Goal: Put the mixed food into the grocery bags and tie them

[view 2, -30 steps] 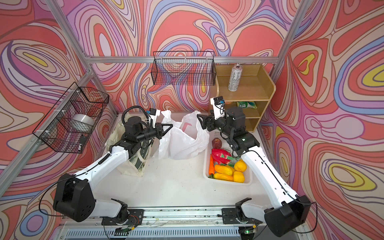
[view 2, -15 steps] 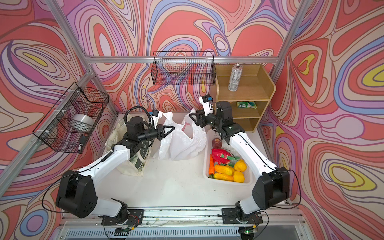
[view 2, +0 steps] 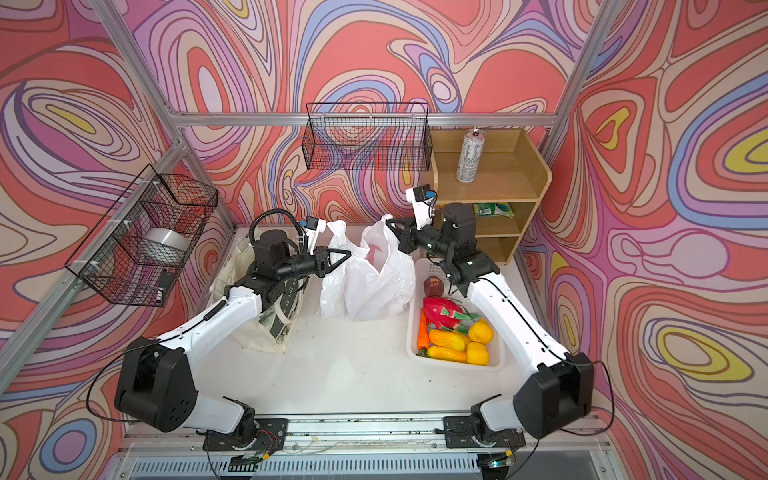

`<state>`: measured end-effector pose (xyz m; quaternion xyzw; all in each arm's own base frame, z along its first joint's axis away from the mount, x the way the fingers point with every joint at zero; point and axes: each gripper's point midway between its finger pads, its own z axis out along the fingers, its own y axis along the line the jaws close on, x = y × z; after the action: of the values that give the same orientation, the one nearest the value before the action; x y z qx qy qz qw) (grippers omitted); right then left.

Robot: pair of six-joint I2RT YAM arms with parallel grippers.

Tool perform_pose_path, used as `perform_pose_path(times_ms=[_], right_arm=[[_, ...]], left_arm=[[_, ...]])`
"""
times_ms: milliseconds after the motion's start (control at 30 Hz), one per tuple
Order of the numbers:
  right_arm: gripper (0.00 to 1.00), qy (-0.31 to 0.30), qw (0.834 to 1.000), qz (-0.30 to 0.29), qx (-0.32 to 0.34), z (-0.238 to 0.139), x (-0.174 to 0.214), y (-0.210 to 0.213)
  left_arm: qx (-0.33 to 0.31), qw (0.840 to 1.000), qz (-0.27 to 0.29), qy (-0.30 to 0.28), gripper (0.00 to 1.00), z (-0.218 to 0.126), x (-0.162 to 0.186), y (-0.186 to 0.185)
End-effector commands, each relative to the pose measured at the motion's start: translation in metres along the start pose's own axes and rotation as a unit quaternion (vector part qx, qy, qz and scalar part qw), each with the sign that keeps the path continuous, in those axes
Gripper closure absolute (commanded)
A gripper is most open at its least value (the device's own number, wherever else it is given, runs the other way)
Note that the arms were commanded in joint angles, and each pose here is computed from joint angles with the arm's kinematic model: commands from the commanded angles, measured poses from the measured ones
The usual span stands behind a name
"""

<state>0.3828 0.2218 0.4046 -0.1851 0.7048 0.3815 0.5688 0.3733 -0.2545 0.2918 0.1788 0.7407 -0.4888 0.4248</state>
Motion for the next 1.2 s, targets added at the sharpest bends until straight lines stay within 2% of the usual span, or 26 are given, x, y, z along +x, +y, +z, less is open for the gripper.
perform_pose_path(times_ms=[0,100,200,267,400,633,733,767,900,933,1000,1167], right_arm=[[1.00,-0.086,0.991,0.103,0.025,-0.022,-0.026,-0.001],[1.00,-0.111,0.981,0.154,0.045,-0.027,-0.009,-0.009],[1.00,-0.119,0.976,0.156,0.100,-0.026,0.007,-0.014],[1.00,-0.113,0.974,0.159,0.117,-0.023,0.016,-0.015],[1.00,-0.092,0.974,0.155,0.136,-0.014,0.029,-0.014],[1.00,-0.111,0.973,0.129,0.156,-0.023,0.026,-0.002],[1.00,-0.114,0.981,0.089,0.132,-0.025,0.017,0.010],[0.96,-0.108,0.985,0.067,0.117,-0.024,0.015,0.016],[0.47,-0.047,0.995,-0.002,0.086,-0.014,0.016,0.033],[0.38,-0.037,0.996,-0.014,0.085,-0.014,0.018,0.033],[0.27,-0.027,0.995,-0.035,0.094,-0.020,0.023,0.029],[0.19,-0.039,0.993,-0.047,0.102,-0.060,0.025,0.011]], left_arm=[[-0.064,0.998,0.002,-0.029,1.00,-0.004,-0.019,0.018],[-0.118,0.992,0.012,-0.047,1.00,-0.010,-0.024,0.033],[-0.201,0.977,-0.001,-0.070,1.00,-0.020,-0.028,0.055],[-0.221,0.972,0.001,-0.075,1.00,-0.024,-0.029,0.061],[-0.167,0.983,0.059,-0.059,1.00,-0.015,-0.033,0.040],[-0.142,0.988,0.063,-0.007,1.00,0.002,-0.028,0.039],[-0.115,0.991,0.064,0.009,1.00,0.007,-0.019,0.036],[-0.108,0.992,0.063,0.011,1.00,0.008,-0.016,0.036],[-0.082,0.995,0.052,0.013,1.00,0.010,-0.010,0.035],[-0.078,0.996,0.050,0.011,1.00,0.010,-0.011,0.035],[-0.074,0.996,0.044,0.011,1.00,0.010,-0.009,0.038],[-0.072,0.996,0.039,0.019,1.00,0.011,-0.005,0.044]])
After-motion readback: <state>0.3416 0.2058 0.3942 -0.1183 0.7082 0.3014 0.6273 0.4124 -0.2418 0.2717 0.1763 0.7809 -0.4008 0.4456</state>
